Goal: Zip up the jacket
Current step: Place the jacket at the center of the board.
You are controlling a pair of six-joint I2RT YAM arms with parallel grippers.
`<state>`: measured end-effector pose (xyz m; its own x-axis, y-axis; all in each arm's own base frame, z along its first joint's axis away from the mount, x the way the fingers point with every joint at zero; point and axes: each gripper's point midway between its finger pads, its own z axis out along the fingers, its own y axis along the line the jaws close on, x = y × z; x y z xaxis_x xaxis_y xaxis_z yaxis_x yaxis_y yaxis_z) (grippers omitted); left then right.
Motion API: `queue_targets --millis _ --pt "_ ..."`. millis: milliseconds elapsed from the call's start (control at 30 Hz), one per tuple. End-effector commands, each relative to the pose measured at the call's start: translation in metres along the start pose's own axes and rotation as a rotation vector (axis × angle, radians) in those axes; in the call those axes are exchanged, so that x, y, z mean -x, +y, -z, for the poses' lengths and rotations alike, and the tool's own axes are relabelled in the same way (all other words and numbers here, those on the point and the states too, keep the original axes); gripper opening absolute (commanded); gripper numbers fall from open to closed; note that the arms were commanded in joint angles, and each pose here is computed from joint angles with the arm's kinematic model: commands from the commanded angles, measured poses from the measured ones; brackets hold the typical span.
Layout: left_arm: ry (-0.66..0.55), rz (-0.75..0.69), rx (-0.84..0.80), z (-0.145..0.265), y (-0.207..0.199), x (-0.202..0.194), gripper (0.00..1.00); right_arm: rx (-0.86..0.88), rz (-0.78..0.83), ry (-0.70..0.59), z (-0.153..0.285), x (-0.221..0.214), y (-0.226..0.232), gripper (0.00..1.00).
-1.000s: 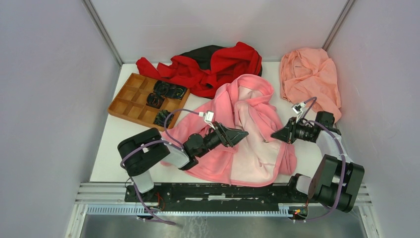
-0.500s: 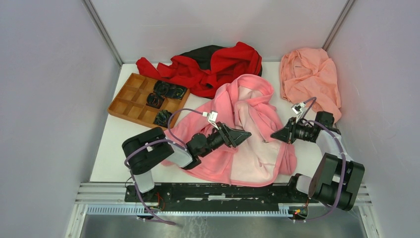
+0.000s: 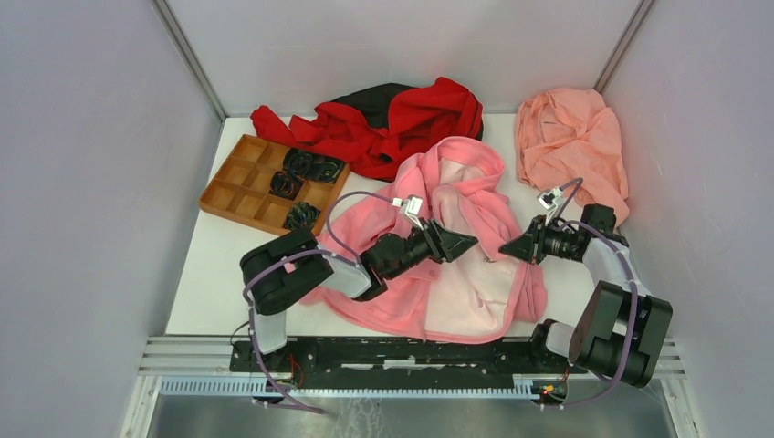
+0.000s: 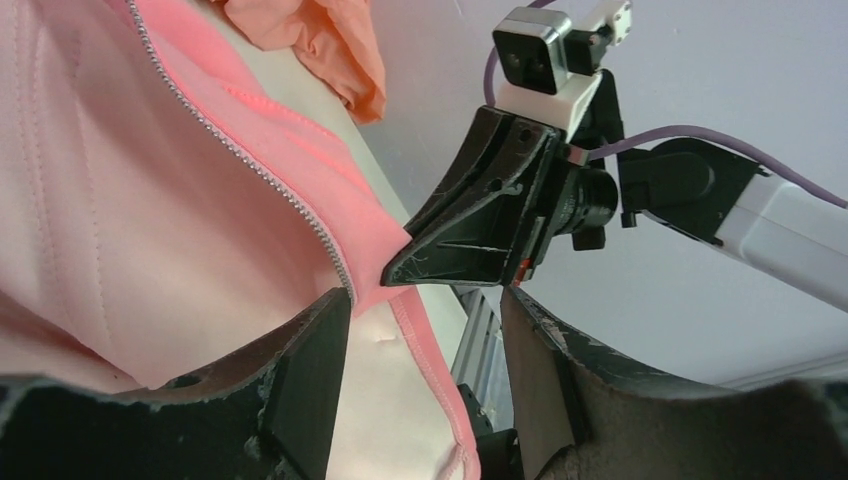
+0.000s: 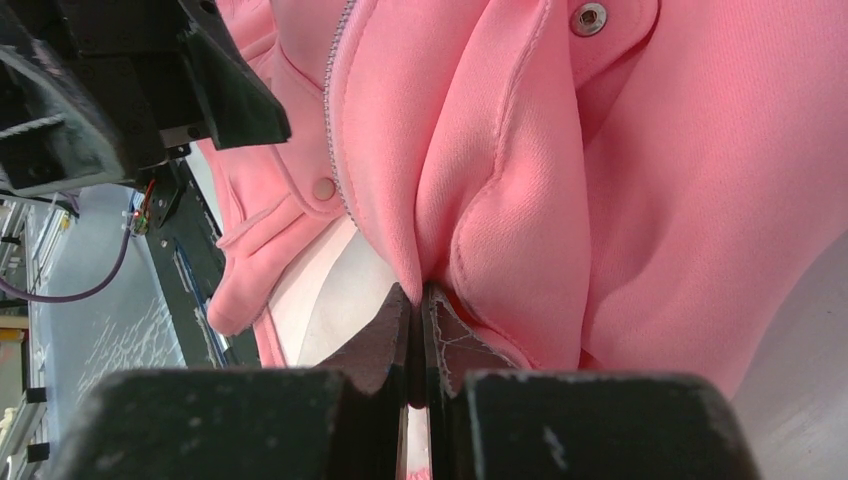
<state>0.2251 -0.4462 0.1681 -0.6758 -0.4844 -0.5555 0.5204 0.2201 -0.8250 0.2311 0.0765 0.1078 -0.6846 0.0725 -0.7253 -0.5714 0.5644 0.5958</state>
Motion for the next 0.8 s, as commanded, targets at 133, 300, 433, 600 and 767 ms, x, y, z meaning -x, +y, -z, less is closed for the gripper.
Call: queue_targets --millis 133,300,433,600,767 --pt "0.105 -0.017 0.044 -0.029 0.021 -0.029 0.59 0.038 0.056 -0.006 0.002 0.016 0.004 0.00" --pt "0.134 -0.032 0.042 -0.041 0.023 -0.036 0.57 0.042 0.061 0.000 0.002 0.017 0.003 0.00" --pt "0.157 -0.041 0.009 -0.048 0.020 -0.041 0.52 0.045 0.064 0.007 0.002 0.017 0.003 0.00" --pt "0.215 -0.020 -0.054 -0.058 0.015 -0.053 0.12 0.052 0.078 0.017 0.003 0.020 0.002 0.01" --pt "0.192 0.018 -0.102 -0.066 0.009 -0.046 0.02 0.024 0.207 0.050 0.013 0.038 -0.004 0.11"
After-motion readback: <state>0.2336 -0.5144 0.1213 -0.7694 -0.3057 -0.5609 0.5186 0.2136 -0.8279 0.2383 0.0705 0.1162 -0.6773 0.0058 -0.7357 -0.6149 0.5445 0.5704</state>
